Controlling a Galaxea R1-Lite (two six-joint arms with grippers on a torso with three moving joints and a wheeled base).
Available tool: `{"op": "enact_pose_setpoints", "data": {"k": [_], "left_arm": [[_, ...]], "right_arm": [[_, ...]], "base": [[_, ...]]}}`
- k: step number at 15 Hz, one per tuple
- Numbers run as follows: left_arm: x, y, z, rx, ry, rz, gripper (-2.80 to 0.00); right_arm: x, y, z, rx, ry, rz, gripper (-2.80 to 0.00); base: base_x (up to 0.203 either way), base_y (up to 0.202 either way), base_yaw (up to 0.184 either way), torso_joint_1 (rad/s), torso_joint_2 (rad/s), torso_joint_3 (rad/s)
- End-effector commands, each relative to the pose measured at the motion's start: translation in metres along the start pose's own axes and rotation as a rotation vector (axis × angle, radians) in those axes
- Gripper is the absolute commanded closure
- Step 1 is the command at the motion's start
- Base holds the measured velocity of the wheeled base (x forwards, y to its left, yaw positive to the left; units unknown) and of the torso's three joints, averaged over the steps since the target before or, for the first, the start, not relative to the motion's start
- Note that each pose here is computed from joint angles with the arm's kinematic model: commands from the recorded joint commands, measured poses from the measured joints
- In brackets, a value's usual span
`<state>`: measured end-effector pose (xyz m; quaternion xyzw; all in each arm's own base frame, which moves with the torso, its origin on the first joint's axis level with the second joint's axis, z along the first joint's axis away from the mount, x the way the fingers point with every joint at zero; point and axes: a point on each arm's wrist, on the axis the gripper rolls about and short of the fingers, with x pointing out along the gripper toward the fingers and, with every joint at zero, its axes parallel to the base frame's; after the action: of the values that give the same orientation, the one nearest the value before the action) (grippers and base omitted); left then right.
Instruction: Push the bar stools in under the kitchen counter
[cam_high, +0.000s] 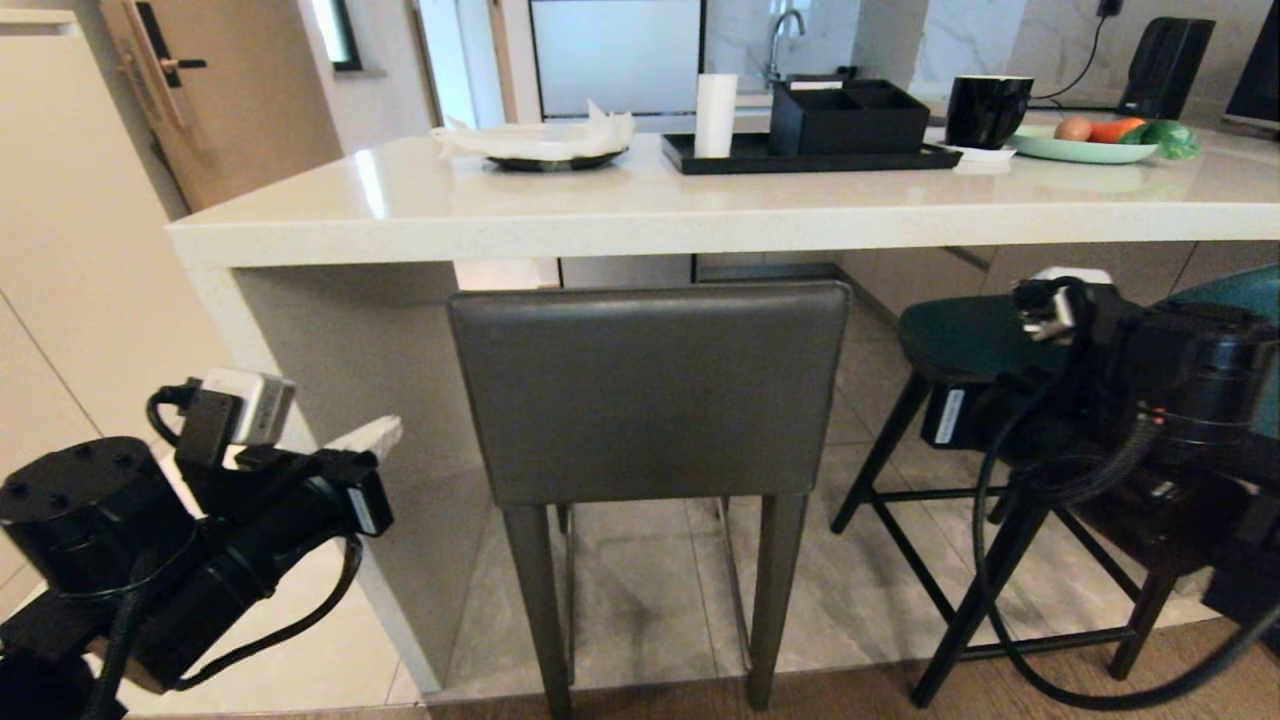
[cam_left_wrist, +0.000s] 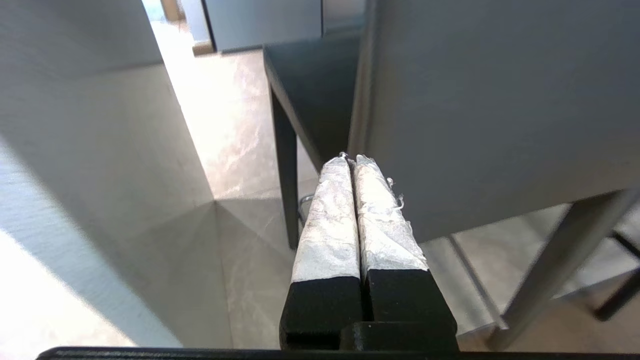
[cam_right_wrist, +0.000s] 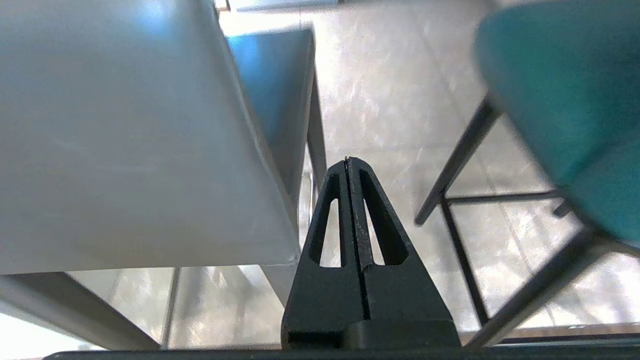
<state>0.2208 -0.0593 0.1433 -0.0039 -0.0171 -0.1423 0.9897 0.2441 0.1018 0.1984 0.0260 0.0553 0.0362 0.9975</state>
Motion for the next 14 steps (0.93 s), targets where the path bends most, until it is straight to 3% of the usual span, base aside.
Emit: {"op": "enact_pose_setpoints", "data": {"k": [1, 4, 8, 10, 14], "left_arm": [[-0.036, -0.001, 0.029, 0.000, -0.120, -0.002, 0.00], [-0.086, -0.003, 0.053, -0.001, -0.177, -0.004, 0.00], [-0.159, -0.004, 0.071, -0.010, -0.155, -0.001, 0.00], [-0.187, -0.003, 0.079, -0.014, -0.162, 0.046, 0.00], [-0.236, -0.009, 0.093, 0.003, -0.246, 0.177, 0.00]], "right_arm": [[-0.060, -0.018, 0.039, 0.052, -0.147, 0.012, 0.00], [-0.124, -0.047, 0.056, 0.071, -0.223, -0.033, 0.00], [-0.204, -0.079, 0.049, 0.036, -0.291, -0.169, 0.00], [-0.236, -0.087, 0.037, 0.015, -0.297, -0.222, 0.00], [-0.283, -0.090, 0.016, -0.021, -0.307, -0.336, 0.00]], "base": [[0.000, 0.000, 0.000, 0.000, 0.00, 0.000], [0.000, 0.000, 0.000, 0.000, 0.00, 0.000], [0.000, 0.000, 0.000, 0.000, 0.00, 0.000], [0.000, 0.000, 0.000, 0.000, 0.00, 0.000], [0.000, 0.000, 0.000, 0.000, 0.00, 0.000]]}}
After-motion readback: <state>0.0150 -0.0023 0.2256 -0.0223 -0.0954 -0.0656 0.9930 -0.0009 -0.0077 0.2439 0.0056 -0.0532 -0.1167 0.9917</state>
